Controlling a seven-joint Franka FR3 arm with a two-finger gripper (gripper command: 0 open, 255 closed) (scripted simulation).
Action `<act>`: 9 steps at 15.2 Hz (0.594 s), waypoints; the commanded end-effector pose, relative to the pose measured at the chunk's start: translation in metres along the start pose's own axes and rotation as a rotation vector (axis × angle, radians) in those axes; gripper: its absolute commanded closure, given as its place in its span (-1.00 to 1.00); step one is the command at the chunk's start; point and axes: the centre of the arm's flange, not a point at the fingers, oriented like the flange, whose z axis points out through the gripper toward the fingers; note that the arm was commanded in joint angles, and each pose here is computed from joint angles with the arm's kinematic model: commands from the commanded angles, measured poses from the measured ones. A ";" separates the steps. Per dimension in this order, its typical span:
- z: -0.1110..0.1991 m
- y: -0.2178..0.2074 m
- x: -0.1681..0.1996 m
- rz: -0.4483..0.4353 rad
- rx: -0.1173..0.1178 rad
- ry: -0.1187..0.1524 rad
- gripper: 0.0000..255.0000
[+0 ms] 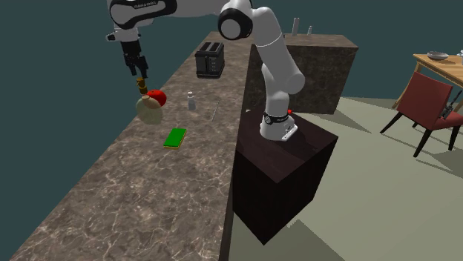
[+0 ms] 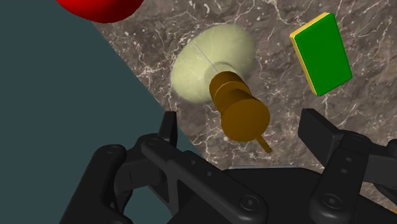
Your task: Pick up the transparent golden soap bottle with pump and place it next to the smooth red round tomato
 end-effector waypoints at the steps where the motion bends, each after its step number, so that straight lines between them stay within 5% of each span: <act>1: -0.025 -0.001 -0.001 0.000 0.001 0.000 -1.00; 9: -0.035 -0.001 -0.001 0.000 0.001 0.000 -1.00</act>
